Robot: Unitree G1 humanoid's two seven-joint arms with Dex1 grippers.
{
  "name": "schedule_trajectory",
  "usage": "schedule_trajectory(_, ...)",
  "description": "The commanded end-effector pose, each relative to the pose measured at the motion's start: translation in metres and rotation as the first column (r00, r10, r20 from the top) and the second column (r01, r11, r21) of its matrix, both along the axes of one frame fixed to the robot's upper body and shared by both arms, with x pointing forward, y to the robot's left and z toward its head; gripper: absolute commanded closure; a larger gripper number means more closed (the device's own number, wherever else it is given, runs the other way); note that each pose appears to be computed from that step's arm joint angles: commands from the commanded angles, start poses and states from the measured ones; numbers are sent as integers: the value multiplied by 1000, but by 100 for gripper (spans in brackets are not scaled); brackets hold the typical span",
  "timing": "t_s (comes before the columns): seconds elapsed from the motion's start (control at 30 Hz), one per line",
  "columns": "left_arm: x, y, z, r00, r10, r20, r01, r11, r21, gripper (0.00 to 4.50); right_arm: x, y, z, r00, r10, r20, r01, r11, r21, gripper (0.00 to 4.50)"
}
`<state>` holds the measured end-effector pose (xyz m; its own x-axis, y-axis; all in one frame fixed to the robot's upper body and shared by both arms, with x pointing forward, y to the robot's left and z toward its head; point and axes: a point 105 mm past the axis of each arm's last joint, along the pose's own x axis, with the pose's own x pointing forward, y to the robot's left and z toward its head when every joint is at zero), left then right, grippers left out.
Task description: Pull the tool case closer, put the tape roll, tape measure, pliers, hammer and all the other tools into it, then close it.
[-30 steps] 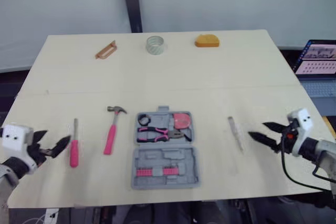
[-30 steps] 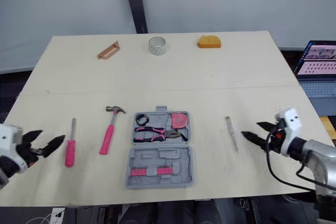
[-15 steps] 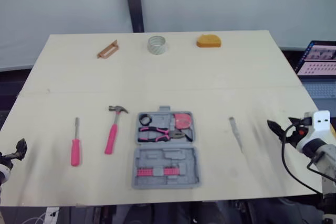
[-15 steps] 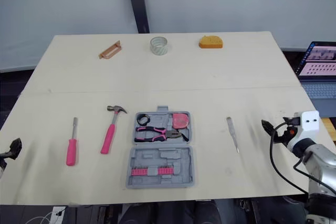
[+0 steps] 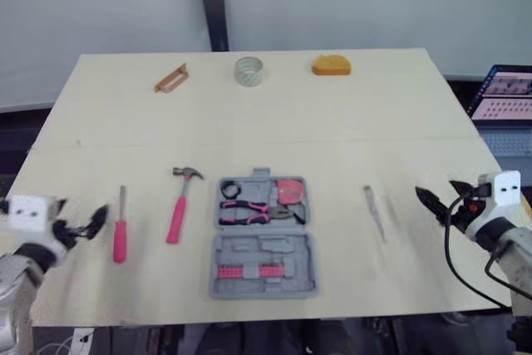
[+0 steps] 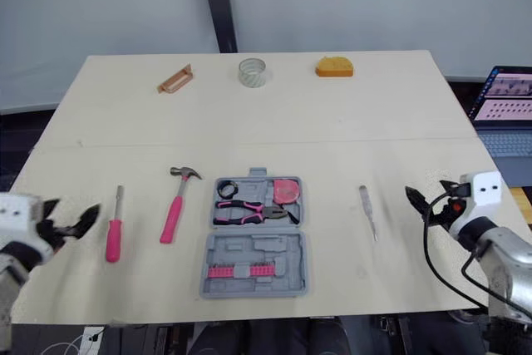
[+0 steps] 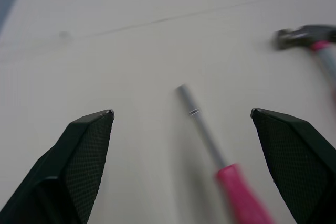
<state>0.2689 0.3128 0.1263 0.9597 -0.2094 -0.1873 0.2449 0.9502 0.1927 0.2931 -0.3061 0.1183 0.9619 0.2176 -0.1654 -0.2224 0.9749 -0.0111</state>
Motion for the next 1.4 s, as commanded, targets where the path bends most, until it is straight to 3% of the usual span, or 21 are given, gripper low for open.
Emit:
schedule_trajectory(0.03, 11, -65, 27, 935, -348, 67, 347, 938, 28, 1, -4, 19, 7, 999, 34, -2, -34, 999, -2, 2)
schedule_trajectory(0.1, 12, -98, 31, 860, -507, 57, 505, 862, 51, 1, -6, 29, 6, 999, 43, -16, -43, 999, 17, 2)
schedule_trajectory(0.23, 4, -165, 34, 631, -774, 38, 774, 633, 33, 1, -6, 59, -3, 997, 50, -51, -51, 999, -3, 2)
schedule_trajectory(0.3, -1, -186, 32, 536, -844, 32, 843, 537, 33, 1, -6, 73, -10, 996, 46, -74, -47, 999, -13, 2)
schedule_trajectory(0.47, -12, -217, 23, 398, -917, 31, 915, 400, 47, 1, -5, 87, -26, 993, 27, -113, -33, 998, -53, 2)
schedule_trajectory(0.63, -18, -229, 13, 341, -940, 22, 937, 341, 79, 1, 0, 80, -49, 990, -24, -141, 13, 997, -81, 2)
schedule_trajectory(0.97, -12, -234, 15, 365, -929, 57, 923, 369, 109, 1, 8, 75, -70, 987, -57, -153, 44, 995, -88, 2)
schedule_trajectory(1.07, -11, -234, 16, 368, -928, 59, 922, 372, 111, 0, 8, 75, -74, 986, -65, -151, 53, 995, -85, 84)
schedule_trajectory(1.3, -7, -234, 17, 379, -923, 63, 917, 384, 113, 0, 2, 70, -85, 985, -94, -147, 83, 993, -81, 419)
schedule_trajectory(1.33, -7, -234, 17, 380, -923, 63, 916, 385, 113, 0, 2, 69, -83, 986, -99, -136, 88, 993, -82, 449)
schedule_trajectory(1.4, -7, -233, 17, 384, -921, 65, 915, 389, 110, 0, 3, 69, -78, 990, -88, -111, 77, 992, -98, 449)
